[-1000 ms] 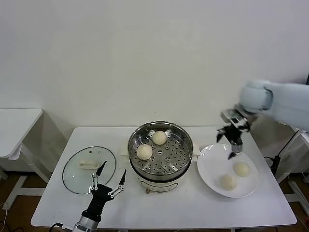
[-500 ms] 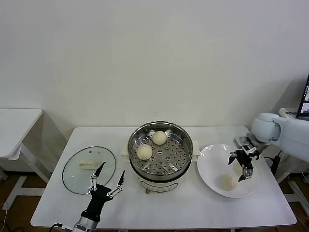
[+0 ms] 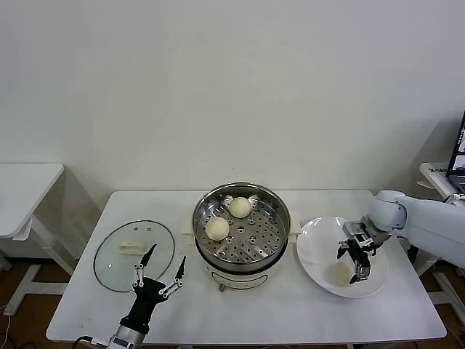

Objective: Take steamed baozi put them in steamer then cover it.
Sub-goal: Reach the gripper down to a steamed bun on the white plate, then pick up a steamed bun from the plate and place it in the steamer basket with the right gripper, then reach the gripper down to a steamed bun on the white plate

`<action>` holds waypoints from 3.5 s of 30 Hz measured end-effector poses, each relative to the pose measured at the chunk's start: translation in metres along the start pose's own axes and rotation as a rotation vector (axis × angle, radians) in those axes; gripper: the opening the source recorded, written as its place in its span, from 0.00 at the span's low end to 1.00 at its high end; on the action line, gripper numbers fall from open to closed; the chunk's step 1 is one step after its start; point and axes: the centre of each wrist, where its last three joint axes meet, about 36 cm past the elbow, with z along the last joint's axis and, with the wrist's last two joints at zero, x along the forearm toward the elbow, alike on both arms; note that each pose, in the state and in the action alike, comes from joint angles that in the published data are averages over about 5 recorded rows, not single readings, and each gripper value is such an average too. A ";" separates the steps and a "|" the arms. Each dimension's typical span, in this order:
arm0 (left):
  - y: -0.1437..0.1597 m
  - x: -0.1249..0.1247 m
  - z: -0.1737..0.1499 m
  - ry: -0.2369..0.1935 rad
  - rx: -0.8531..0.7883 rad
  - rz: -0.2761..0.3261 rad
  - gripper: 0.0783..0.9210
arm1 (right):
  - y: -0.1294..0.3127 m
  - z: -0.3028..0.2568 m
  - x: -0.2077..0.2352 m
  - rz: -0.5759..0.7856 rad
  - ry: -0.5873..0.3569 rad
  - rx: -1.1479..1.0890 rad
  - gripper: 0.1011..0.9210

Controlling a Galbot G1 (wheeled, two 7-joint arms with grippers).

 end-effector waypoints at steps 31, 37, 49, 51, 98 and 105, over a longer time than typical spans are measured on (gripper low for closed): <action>-0.004 -0.004 -0.005 -0.020 0.006 0.017 0.88 | -0.040 -0.098 0.173 0.143 -0.004 0.388 0.70; -0.004 -0.004 -0.007 -0.026 0.008 0.020 0.88 | -0.037 -0.178 0.227 0.183 0.030 0.674 0.71; -0.003 -0.005 -0.008 -0.035 0.007 0.018 0.88 | -0.016 -0.296 0.212 0.141 0.094 1.171 0.71; -0.003 -0.006 -0.008 -0.035 0.008 0.017 0.88 | -0.015 -0.308 0.203 0.132 0.099 1.233 0.71; 0.000 -0.005 -0.003 -0.025 0.015 0.002 0.88 | -0.027 -0.317 0.166 0.124 0.143 1.443 0.88; -0.002 -0.006 -0.005 -0.025 0.011 0.009 0.88 | -0.045 -0.225 0.201 0.156 0.104 1.081 0.88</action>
